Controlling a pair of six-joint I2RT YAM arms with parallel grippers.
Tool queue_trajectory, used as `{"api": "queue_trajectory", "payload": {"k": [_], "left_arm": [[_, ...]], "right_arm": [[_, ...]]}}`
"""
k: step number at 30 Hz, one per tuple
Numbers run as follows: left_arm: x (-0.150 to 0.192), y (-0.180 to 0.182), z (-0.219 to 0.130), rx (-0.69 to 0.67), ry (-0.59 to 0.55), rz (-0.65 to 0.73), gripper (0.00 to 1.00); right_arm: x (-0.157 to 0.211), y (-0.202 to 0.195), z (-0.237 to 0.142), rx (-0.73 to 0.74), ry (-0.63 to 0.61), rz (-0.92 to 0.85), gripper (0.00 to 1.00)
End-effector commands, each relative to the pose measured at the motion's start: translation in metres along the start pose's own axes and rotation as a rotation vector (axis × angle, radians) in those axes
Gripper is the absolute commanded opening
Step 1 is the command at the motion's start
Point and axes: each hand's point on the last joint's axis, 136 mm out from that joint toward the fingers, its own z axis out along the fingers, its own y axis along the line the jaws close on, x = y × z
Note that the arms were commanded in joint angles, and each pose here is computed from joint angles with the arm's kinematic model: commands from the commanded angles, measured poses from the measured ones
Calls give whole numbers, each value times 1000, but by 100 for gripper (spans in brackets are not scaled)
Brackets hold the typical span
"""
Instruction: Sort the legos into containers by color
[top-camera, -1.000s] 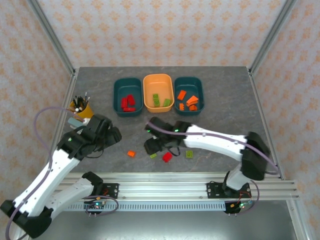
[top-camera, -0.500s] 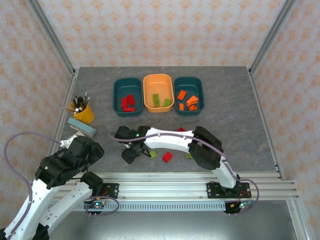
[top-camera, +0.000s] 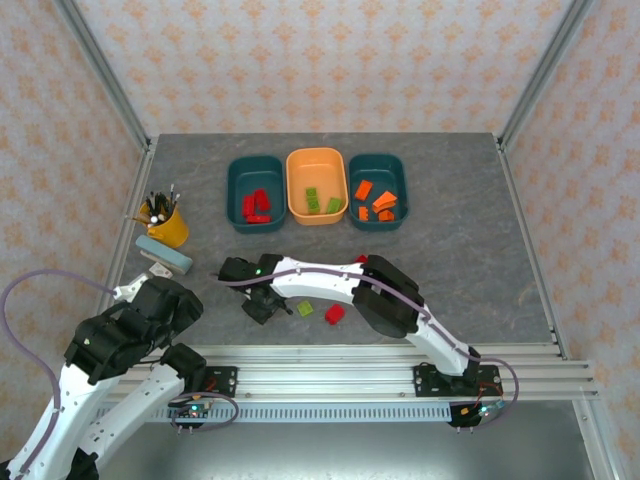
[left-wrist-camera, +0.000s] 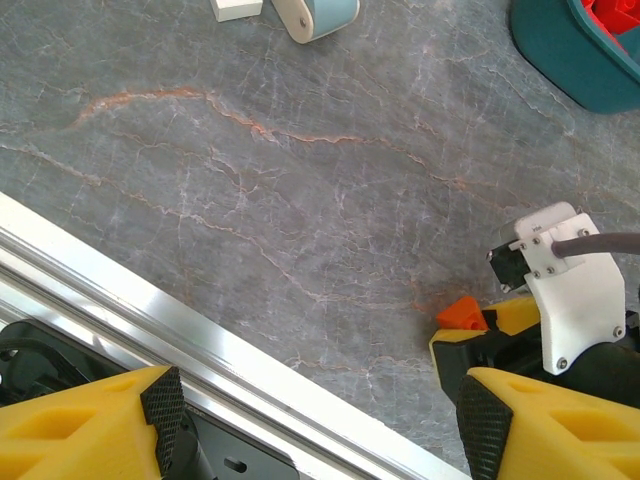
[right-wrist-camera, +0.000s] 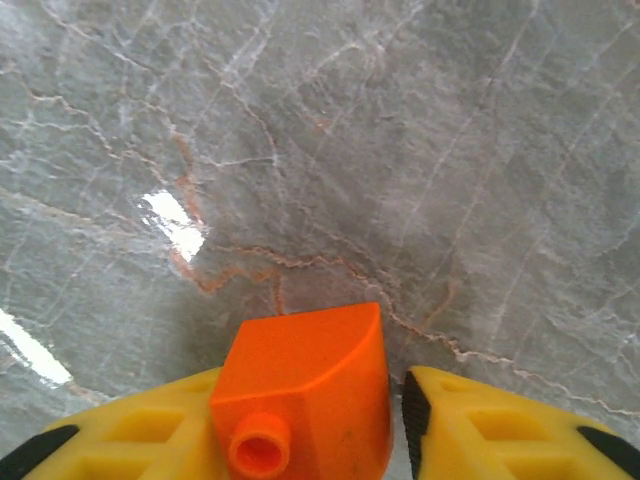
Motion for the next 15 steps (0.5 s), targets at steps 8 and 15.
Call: {"api": "queue_trajectory", "payload": {"k": [8,15], "left_arm": [[-3,-4,0,17,-17,-6,76],[7,-53,16,142,73,84,75]], "right_arm": [[0,-15,-3,91,22,24,22],[-18,-63,-58,69,-103,212,20]]}}
